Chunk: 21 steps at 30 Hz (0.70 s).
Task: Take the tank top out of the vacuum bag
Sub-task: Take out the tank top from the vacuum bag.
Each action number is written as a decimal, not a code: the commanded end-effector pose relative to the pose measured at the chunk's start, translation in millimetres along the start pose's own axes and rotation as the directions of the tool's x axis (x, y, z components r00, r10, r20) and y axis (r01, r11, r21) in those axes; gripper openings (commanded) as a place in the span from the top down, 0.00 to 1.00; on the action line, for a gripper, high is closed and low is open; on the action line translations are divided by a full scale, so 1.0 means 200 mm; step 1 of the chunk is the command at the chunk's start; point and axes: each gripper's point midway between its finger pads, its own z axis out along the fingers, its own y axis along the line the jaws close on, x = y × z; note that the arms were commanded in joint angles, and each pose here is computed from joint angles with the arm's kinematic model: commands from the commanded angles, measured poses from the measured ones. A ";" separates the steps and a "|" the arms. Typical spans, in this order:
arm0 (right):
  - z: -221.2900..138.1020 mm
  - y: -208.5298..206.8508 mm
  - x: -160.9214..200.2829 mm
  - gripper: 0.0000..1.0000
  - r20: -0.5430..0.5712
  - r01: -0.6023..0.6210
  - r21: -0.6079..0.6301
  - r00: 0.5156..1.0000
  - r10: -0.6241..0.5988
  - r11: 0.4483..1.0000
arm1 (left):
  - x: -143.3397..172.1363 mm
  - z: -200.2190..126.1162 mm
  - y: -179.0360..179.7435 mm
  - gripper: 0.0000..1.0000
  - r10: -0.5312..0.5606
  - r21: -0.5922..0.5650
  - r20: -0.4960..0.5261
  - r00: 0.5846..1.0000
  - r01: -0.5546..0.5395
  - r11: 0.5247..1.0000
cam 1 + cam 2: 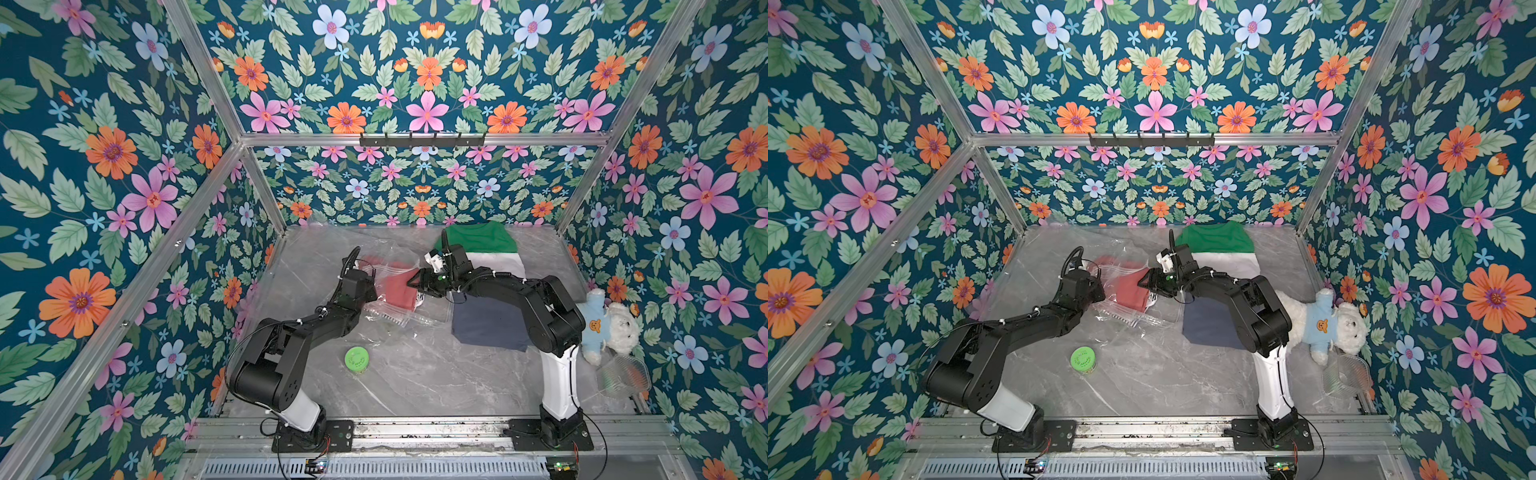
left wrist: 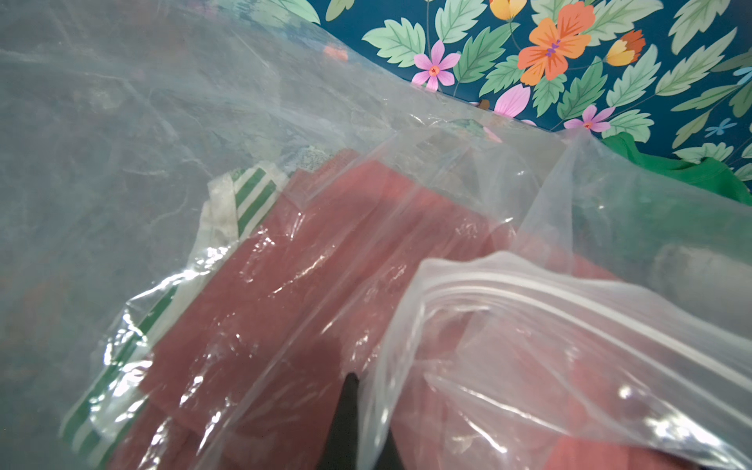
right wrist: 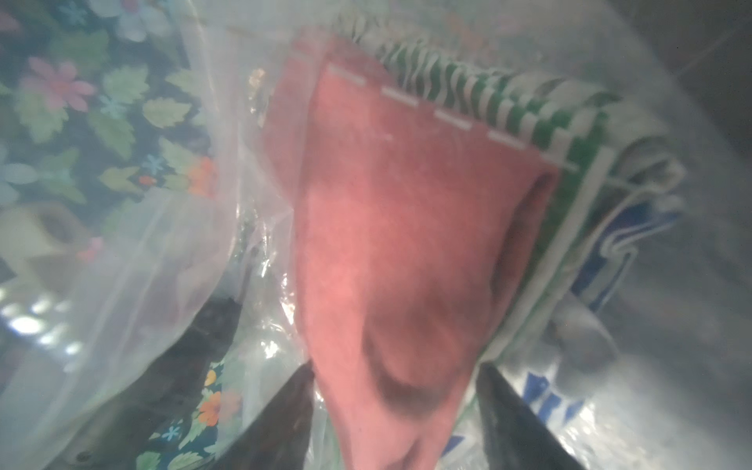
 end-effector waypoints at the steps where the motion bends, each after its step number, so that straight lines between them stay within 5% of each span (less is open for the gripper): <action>1: 0.02 -0.01 -0.01 0.35 0.000 -0.002 0.004 1.000 0.002 1.000 | -0.01 0.00 0.00 1.00 -0.001 -0.002 0.013 1.000 0.001 1.000; 21: -0.03 0.22 0.04 0.50 -0.041 -0.033 -0.237 0.999 0.024 0.971 | -0.01 0.00 0.01 1.00 0.004 -0.007 0.013 1.000 -0.004 1.000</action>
